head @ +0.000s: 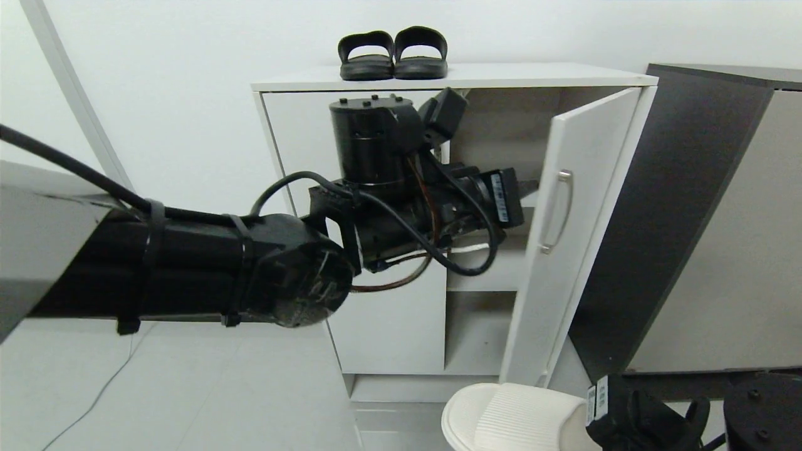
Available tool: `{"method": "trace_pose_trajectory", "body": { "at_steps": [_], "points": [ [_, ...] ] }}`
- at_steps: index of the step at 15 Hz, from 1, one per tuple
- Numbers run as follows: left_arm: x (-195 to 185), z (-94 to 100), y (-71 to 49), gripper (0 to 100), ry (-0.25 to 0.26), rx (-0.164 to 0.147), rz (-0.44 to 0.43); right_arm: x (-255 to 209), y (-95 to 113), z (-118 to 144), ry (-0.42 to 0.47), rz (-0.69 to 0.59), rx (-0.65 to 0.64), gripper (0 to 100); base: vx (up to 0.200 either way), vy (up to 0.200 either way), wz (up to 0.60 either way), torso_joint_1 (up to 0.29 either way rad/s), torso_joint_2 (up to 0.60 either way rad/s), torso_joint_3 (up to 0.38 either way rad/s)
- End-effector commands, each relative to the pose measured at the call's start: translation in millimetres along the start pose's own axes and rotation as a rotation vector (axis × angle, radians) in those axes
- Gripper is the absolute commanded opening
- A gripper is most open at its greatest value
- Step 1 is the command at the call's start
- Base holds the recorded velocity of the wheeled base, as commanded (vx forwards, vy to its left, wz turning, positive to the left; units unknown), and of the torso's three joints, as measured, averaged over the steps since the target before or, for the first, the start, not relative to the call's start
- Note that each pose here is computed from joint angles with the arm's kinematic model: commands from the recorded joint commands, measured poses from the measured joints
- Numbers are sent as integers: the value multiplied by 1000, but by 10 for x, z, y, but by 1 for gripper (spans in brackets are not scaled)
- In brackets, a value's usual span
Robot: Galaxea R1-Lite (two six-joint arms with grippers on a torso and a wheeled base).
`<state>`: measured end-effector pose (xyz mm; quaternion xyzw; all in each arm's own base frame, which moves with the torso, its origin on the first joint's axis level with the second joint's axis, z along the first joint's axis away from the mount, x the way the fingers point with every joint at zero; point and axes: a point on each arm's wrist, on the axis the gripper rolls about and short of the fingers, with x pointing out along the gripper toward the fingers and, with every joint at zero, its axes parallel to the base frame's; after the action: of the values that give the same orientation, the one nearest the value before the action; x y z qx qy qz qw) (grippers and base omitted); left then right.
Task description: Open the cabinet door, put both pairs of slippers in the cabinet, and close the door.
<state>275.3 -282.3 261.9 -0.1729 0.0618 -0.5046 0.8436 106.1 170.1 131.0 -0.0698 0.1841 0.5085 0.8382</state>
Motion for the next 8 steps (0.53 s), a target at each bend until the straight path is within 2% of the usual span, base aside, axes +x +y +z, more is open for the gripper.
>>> {"method": "trace_pose_trajectory", "body": {
  "at_steps": [1, 3, 5, 6, 8],
  "points": [
    [28, -63, -130, 0, -9, 7, -17, -28, 16, 4, -9, 6, -3, 0, 0, 0, 0, 0, 0, 0],
    [15, -45, -110, 0, -20, 5, 2, -20, 14, 10, -11, 0, -4, 0, 0, 0, 0, 0, 0, 0],
    [-122, 154, -62, 0, -82, 14, 58, 31, -43, 44, -12, -24, 14, 0, 0, 0, 0, 0, 0, 0],
    [-260, 271, -82, 0, -102, 14, 74, 83, -166, 90, -20, -75, 39, 0, 0, 0, 0, 0, 0, 0],
    [-619, 423, -155, 0, -94, 16, 111, 225, -479, 186, -31, -222, 88, 0, 0, 0, 0, 0, 0, 0]
  ]
}}
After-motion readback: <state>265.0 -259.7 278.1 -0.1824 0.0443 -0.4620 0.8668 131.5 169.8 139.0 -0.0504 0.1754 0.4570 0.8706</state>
